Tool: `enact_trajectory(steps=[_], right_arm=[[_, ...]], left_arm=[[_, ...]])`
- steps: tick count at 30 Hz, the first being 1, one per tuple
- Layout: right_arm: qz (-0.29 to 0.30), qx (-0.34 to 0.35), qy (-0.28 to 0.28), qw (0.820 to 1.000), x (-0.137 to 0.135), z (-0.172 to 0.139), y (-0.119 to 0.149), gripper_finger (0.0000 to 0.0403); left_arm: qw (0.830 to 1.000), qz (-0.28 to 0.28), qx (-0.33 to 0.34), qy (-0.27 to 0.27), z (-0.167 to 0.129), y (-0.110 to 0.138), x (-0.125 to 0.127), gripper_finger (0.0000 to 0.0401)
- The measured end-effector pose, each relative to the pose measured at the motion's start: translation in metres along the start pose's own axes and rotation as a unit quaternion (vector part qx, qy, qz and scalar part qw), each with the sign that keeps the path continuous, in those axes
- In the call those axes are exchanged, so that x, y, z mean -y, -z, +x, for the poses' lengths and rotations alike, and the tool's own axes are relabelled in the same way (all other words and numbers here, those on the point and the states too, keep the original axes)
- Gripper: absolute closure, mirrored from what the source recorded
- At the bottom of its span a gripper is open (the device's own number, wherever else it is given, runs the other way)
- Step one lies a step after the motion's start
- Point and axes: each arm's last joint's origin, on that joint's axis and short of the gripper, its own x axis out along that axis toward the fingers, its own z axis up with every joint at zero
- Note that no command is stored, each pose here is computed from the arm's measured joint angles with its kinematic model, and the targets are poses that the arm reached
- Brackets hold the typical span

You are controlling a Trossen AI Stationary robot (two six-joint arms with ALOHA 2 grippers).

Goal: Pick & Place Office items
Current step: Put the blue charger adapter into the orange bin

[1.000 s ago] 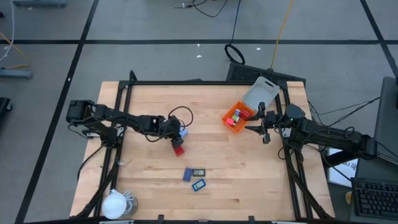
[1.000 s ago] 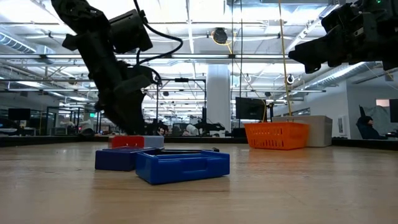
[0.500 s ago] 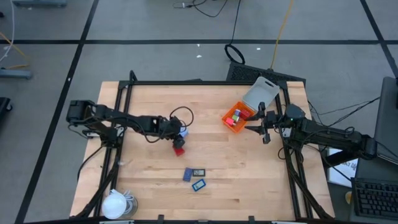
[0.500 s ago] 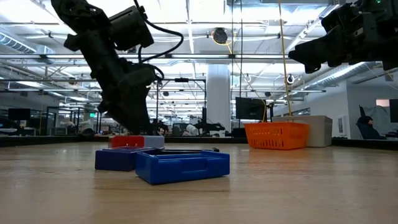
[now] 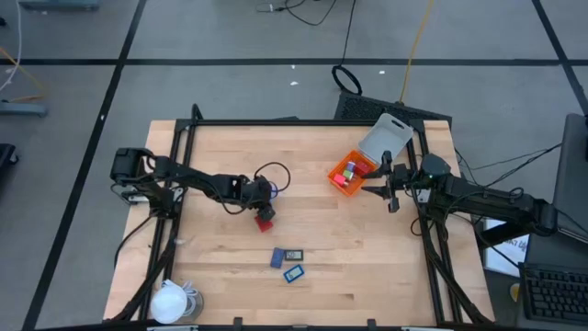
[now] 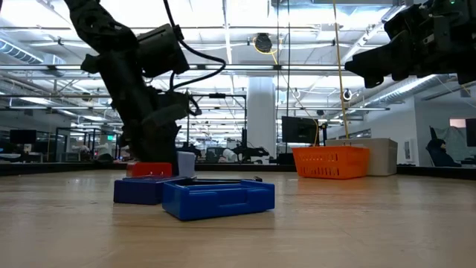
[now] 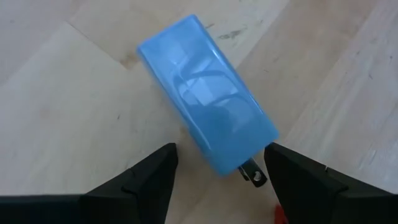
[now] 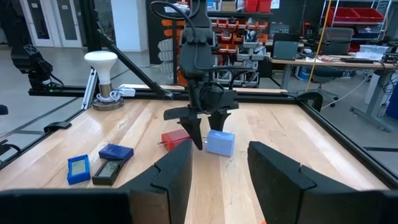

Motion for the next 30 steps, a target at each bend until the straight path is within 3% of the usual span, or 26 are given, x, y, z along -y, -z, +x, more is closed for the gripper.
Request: enact_trajectory(steps=[6, 10, 16, 19, 23, 30], right_arm=[[0.001, -0.001, 0.0, 1.0, 0.0, 0.0, 0.0, 0.0259], [0.001, -0.001, 0.0, 1.0, 0.0, 0.0, 0.0, 0.0259], [0.001, -0.002, 0.0, 1.0, 0.0, 0.0, 0.0, 0.0259], [0.001, -0.002, 0.0, 1.0, 0.0, 0.0, 0.0, 0.0259], [0.001, -0.002, 0.0, 1.0, 0.0, 0.0, 0.0, 0.0259], [0.001, -0.003, 0.0, 1.0, 0.0, 0.0, 0.001, 0.0259]], left_arm=[[1.0, 0.03, 0.0, 0.003, -0.003, 0.0, 0.0, 0.0151], [0.999, 0.021, 0.008, 0.022, -0.007, -0.001, 0.003, 0.015], [0.994, -0.022, -0.013, 0.106, -0.009, -0.007, 0.012, 0.015], [0.989, -0.018, -0.01, 0.144, -0.01, -0.009, 0.016, 0.015], [0.983, 0.019, 0.045, 0.179, -0.013, -0.019, 0.023, 0.015], [0.953, 0.149, 0.165, 0.205, -0.02, -0.035, 0.032, 0.0151]])
